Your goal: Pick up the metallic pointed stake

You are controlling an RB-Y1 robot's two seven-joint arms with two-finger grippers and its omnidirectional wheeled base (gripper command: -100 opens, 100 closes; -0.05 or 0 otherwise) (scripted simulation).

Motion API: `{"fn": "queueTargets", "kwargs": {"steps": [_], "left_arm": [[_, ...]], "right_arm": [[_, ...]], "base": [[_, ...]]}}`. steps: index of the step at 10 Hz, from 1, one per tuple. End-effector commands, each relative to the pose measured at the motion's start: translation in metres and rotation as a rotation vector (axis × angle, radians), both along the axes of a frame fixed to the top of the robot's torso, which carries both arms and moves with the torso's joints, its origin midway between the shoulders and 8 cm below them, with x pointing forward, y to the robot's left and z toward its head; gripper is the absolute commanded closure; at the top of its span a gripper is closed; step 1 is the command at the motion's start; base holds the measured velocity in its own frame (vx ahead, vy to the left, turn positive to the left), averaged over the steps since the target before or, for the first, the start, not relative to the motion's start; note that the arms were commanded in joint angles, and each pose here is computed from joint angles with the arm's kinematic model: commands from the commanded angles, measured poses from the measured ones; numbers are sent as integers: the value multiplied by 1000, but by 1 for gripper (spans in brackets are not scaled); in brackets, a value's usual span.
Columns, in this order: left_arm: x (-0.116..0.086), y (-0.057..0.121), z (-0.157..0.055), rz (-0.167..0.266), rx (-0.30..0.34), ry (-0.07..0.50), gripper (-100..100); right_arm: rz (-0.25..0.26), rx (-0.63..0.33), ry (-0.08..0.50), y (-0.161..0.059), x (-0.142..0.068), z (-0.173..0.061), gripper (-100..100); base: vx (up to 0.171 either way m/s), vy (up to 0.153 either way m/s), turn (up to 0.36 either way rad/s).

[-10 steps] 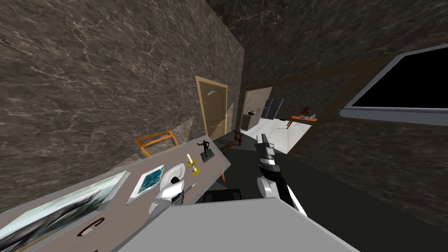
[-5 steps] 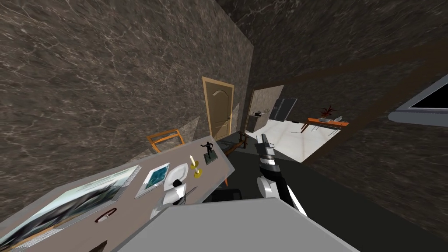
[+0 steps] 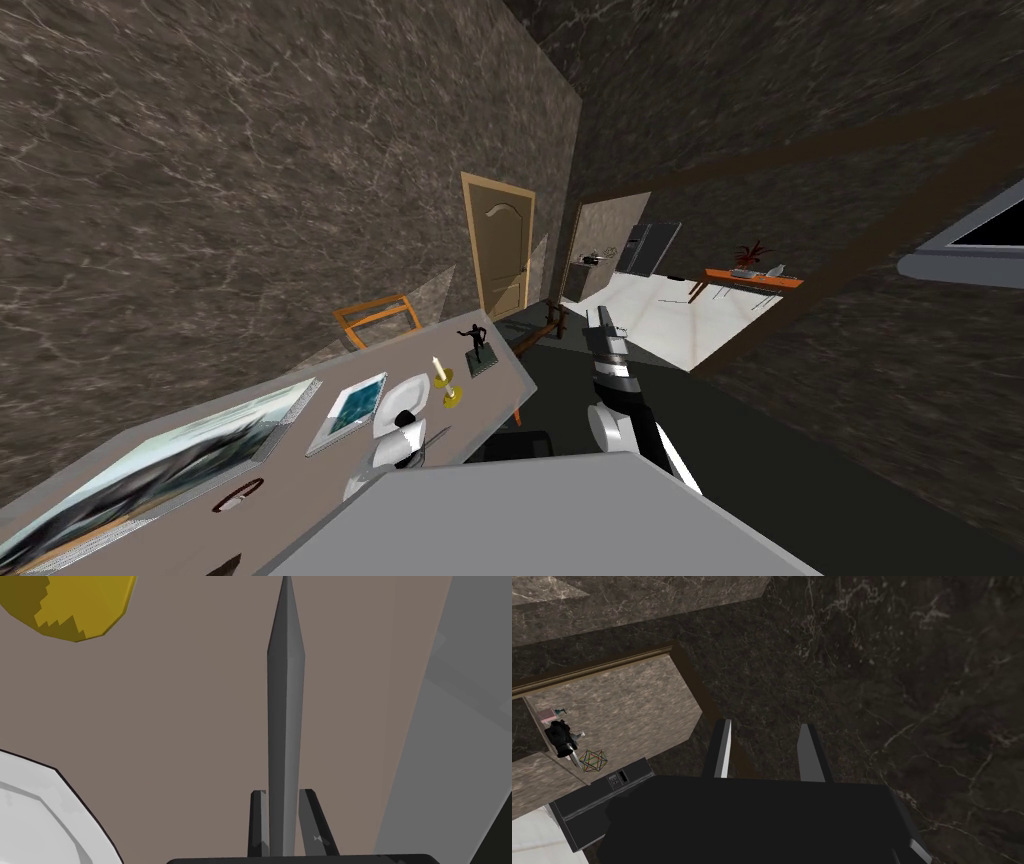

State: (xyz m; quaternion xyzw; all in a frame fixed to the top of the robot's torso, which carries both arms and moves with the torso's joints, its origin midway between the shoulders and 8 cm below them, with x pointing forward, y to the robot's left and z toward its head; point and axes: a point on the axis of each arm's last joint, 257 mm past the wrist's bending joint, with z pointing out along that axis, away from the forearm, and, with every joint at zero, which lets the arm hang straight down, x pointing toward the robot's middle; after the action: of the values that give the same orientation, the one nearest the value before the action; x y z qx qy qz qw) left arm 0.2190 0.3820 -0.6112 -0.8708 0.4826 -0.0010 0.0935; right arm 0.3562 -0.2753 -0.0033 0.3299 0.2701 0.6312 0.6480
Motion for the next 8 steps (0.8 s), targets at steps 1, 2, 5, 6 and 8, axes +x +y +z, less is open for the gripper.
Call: {"fn": "queueTargets", "kwargs": {"steps": [1, 2, 5, 6, 8], "left_arm": [[0, 0, 0, 0, 0, 0, 100], [0, 0, 0, 0, 0, 0, 0], [10, 20, 1, 46, 2, -3, 100], [19, 31, 5, 72, 6, -12, 100], [22, 41, 6, 101, 5, -10, 100]], "right_arm": [[0, 0, 0, 0, 0, 0, 0], [0, 0, 0, 0, 0, 0, 0], [0, 0, 0, 0, 0, 0, 0], [0, 0, 0, 0, 0, 0, 0], [0, 0, 0, 0, 0, 0, 0]], "base": [[0, 0, 0], [0, 0, 0], [-124, 3, -241], [-106, -17, -147], [-88, -17, -189]]}}
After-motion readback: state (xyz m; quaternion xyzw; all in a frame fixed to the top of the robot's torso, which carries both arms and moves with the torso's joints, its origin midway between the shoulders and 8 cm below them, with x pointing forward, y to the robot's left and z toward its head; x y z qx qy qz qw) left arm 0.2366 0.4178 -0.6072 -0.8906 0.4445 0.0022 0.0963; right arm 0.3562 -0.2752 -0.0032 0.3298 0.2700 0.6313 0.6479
